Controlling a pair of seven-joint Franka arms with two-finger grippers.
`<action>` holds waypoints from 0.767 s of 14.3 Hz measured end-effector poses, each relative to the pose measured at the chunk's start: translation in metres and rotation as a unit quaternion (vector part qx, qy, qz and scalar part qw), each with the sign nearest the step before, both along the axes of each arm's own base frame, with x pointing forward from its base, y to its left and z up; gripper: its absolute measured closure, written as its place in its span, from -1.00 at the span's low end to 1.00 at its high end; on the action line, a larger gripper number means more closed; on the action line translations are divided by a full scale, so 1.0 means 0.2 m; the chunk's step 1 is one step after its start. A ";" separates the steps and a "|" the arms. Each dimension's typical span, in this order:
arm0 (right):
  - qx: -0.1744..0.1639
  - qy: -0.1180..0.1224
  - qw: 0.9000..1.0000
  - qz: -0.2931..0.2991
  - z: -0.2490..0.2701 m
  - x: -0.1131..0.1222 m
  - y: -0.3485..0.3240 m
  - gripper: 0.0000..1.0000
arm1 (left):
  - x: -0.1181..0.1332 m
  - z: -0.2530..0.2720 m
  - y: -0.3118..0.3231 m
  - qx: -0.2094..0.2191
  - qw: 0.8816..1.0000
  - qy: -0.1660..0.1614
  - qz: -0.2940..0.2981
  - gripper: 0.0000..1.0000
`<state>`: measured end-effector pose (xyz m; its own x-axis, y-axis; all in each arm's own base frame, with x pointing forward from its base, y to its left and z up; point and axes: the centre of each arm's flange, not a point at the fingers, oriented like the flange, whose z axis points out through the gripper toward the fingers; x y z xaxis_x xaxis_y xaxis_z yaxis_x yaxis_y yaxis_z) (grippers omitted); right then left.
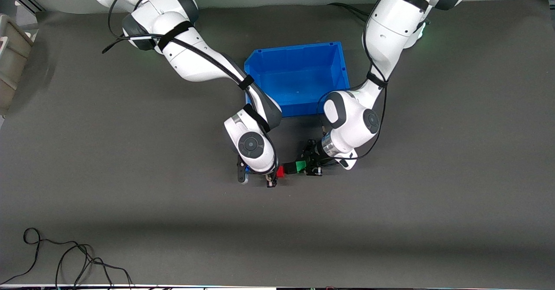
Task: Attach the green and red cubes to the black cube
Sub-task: 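Press the red and green cubes against the black cube and open both grippers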
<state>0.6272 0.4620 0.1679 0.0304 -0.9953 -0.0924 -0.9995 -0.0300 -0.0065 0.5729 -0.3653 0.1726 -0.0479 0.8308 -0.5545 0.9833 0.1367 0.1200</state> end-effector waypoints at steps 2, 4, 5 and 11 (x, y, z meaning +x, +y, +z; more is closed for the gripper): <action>0.000 0.000 1.000 0.000 0.00 0.00 0.00 0.21 | 0.01 0.00 0.00 -0.002 1.000 0.000 0.003 0.21; -0.001 0.001 1.000 0.002 0.00 -0.01 0.01 0.21 | 0.01 0.01 -0.01 -0.002 1.000 0.000 0.003 0.12; -0.001 0.001 1.000 0.003 0.00 -0.01 0.02 0.21 | 0.01 0.01 -0.01 -0.002 1.000 0.000 0.002 -0.06; -0.001 0.002 1.000 0.009 0.00 -0.04 0.05 0.18 | 0.09 0.03 0.10 0.011 1.000 -0.014 0.009 -1.00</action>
